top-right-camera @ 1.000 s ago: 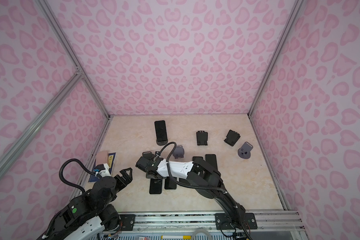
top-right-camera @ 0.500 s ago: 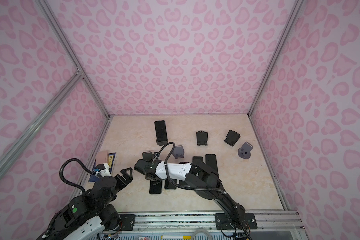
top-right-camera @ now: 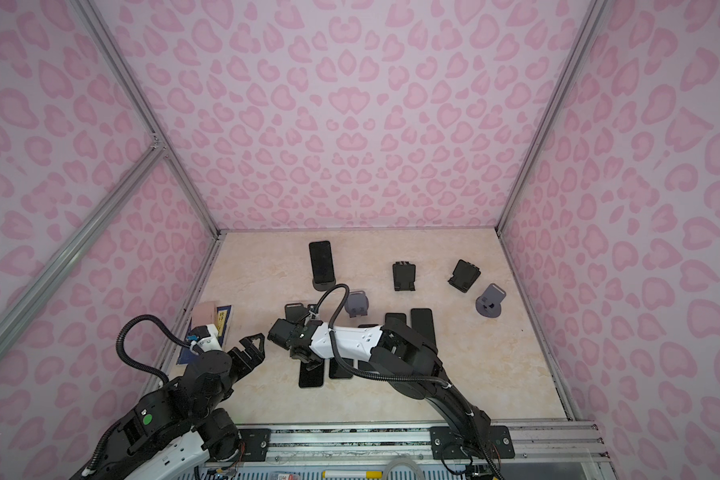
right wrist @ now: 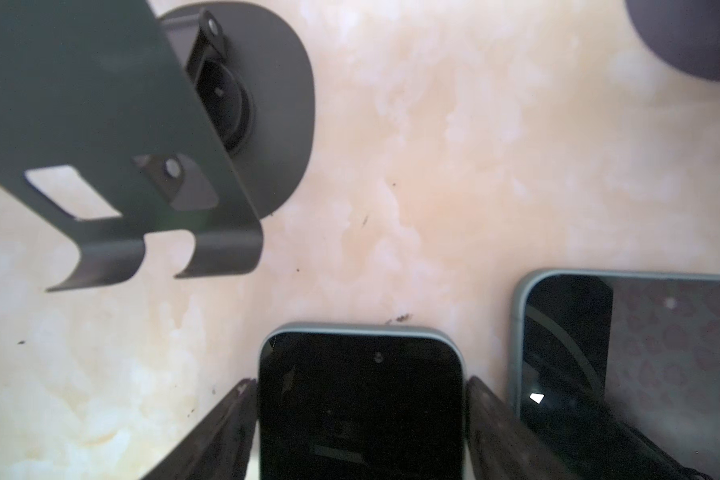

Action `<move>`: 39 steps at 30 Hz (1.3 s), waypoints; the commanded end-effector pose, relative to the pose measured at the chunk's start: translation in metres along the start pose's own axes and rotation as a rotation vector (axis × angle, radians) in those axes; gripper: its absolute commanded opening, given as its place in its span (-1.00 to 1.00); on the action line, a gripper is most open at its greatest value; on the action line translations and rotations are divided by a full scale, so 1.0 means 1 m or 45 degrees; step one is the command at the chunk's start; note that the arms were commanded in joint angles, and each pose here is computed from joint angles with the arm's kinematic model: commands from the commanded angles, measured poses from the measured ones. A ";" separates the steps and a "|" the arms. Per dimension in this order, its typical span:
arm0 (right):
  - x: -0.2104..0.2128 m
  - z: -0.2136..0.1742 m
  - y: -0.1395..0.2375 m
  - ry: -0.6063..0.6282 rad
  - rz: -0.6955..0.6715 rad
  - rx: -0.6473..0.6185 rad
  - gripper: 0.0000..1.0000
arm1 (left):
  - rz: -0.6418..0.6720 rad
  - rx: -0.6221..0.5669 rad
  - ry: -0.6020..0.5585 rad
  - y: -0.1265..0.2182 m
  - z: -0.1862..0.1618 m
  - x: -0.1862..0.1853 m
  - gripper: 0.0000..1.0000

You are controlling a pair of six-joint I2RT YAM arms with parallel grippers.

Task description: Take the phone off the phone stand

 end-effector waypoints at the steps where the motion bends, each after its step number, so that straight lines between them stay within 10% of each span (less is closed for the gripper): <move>1: -0.006 -0.011 -0.003 0.043 -0.030 0.063 0.59 | -0.018 -0.023 0.012 0.000 0.004 -0.006 0.95; 18: -0.015 0.045 0.079 0.255 -0.017 -0.236 0.81 | 0.046 -0.013 -0.024 -0.007 0.001 -0.014 0.95; 39: -0.149 0.089 0.125 0.295 -0.094 -0.415 0.81 | 0.254 0.193 -0.189 -0.058 -0.035 -0.055 0.97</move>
Point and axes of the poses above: each gripper's point midway between its finger pads, its own y axis back along the fingers, its own x axis along the line the jaws close on, z = x × y, the point moved 5 cm from there along y, back along the fingers, and after that the axes turned 14 degrees about y, right-handed, at the moved point
